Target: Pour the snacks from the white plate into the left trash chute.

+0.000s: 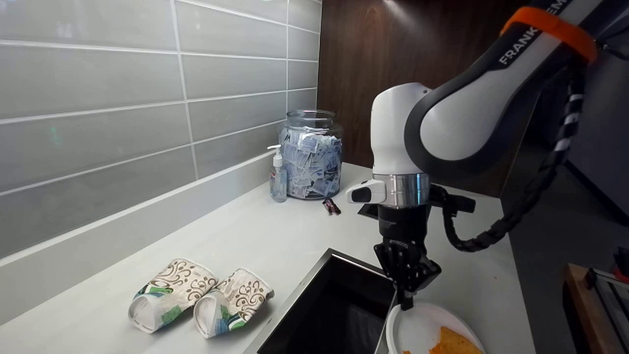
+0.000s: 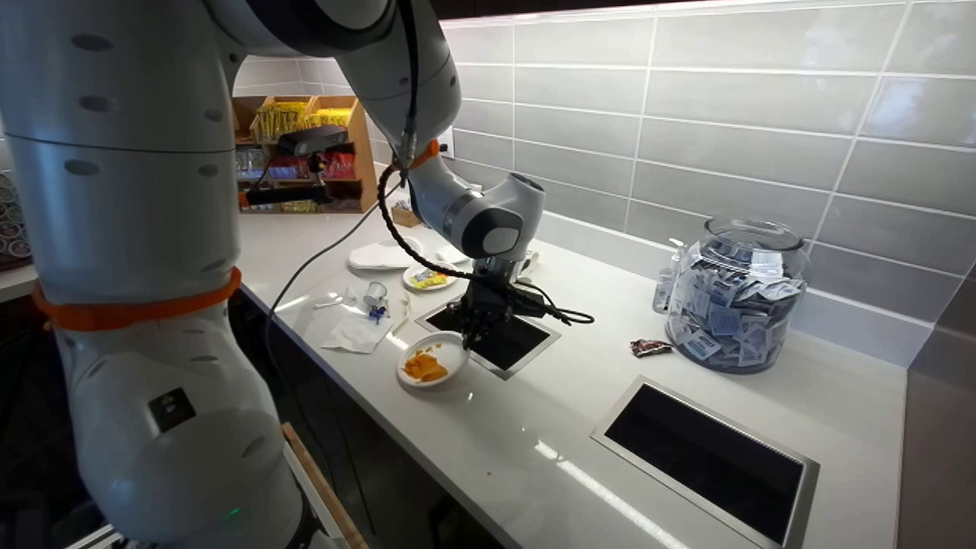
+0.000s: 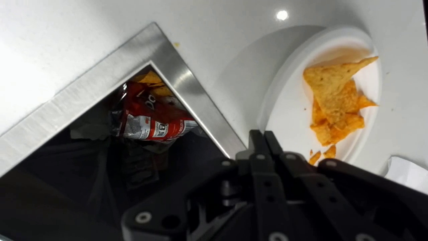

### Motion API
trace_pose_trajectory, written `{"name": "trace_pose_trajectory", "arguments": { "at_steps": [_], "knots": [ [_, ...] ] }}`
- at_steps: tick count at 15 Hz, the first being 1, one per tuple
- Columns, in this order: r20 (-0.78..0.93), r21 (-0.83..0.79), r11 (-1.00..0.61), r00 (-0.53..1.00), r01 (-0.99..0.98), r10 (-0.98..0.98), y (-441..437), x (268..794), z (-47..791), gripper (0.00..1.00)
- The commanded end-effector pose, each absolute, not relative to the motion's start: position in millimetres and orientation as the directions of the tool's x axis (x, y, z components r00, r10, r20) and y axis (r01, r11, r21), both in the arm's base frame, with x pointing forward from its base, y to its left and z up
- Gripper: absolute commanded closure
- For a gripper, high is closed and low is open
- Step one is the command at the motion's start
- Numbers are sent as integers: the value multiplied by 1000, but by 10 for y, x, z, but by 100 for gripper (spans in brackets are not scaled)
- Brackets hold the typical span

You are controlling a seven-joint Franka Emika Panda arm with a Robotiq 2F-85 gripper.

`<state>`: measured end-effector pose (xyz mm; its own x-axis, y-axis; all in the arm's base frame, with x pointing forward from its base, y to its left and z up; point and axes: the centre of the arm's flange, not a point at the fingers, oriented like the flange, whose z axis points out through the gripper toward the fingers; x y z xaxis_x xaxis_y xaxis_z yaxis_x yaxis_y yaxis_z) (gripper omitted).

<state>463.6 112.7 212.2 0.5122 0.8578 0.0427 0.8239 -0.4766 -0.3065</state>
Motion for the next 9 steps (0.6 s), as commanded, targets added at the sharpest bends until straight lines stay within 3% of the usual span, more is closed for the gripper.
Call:
{"name": "trace_pose_trajectory", "arguments": {
  "at_steps": [1,9],
  "knots": [
    [39,-336,-521,564,785,825,1111,4693,2077,99],
    [-21,-309,-552,575,774,818,983,4678,2013,99]
  ]
}}
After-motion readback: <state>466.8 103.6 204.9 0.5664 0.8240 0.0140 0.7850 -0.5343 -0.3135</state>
